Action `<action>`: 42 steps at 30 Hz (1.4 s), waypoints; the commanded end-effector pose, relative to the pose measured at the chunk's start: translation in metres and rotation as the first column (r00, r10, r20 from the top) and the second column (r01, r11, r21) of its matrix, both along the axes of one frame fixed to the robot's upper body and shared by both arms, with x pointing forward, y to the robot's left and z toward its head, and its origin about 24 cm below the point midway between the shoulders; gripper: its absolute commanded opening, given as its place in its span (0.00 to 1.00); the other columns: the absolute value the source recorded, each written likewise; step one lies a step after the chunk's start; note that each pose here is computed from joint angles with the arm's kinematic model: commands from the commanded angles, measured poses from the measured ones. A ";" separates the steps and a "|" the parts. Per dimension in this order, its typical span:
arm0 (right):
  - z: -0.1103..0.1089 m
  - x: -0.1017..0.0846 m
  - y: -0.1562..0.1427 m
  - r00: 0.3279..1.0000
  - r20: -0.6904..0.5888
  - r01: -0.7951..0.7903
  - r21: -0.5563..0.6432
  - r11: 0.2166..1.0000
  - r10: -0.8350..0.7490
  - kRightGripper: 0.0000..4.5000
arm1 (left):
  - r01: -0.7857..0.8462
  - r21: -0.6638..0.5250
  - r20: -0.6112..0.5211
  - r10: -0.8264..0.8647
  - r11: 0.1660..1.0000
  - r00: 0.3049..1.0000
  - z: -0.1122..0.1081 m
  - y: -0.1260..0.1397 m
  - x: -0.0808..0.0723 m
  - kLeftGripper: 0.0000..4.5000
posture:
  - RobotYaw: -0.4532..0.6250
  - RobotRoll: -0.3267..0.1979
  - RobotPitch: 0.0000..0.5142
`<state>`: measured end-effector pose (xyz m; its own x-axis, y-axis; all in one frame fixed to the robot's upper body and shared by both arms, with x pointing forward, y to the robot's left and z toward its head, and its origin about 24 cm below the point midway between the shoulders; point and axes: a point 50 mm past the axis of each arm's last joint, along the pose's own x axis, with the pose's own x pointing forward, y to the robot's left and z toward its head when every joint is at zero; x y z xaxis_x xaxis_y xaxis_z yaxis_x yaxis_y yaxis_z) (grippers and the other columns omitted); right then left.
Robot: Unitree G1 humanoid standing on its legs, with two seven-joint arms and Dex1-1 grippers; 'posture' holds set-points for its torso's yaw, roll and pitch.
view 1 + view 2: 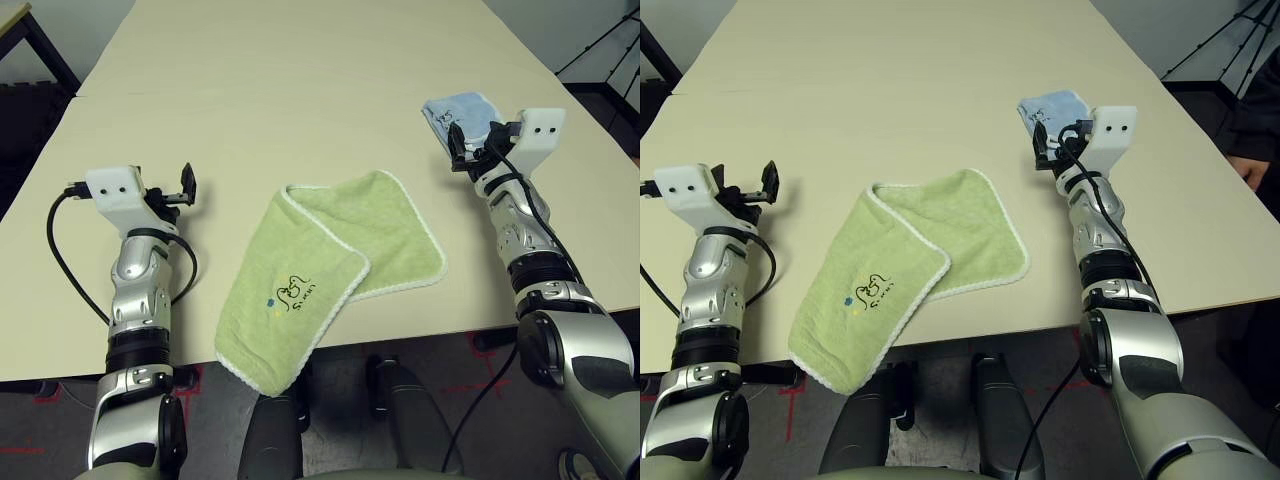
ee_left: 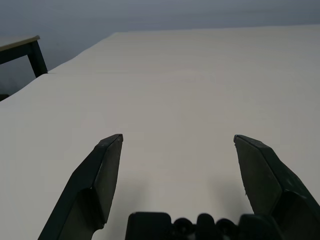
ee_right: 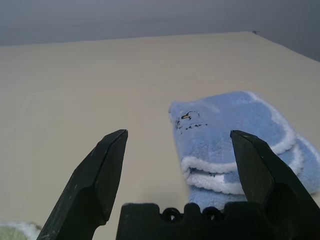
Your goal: Fold the towel and set it aside.
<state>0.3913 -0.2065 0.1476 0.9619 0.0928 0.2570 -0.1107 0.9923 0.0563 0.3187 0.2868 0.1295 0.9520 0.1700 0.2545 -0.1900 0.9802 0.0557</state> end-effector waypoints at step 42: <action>0.034 0.012 0.016 0.755 -0.393 -0.644 -0.290 0.708 0.525 0.99 | 0.871 0.137 -0.316 -0.813 0.471 0.489 0.024 -0.038 -0.033 1.00 | 0.44 0.62 0.34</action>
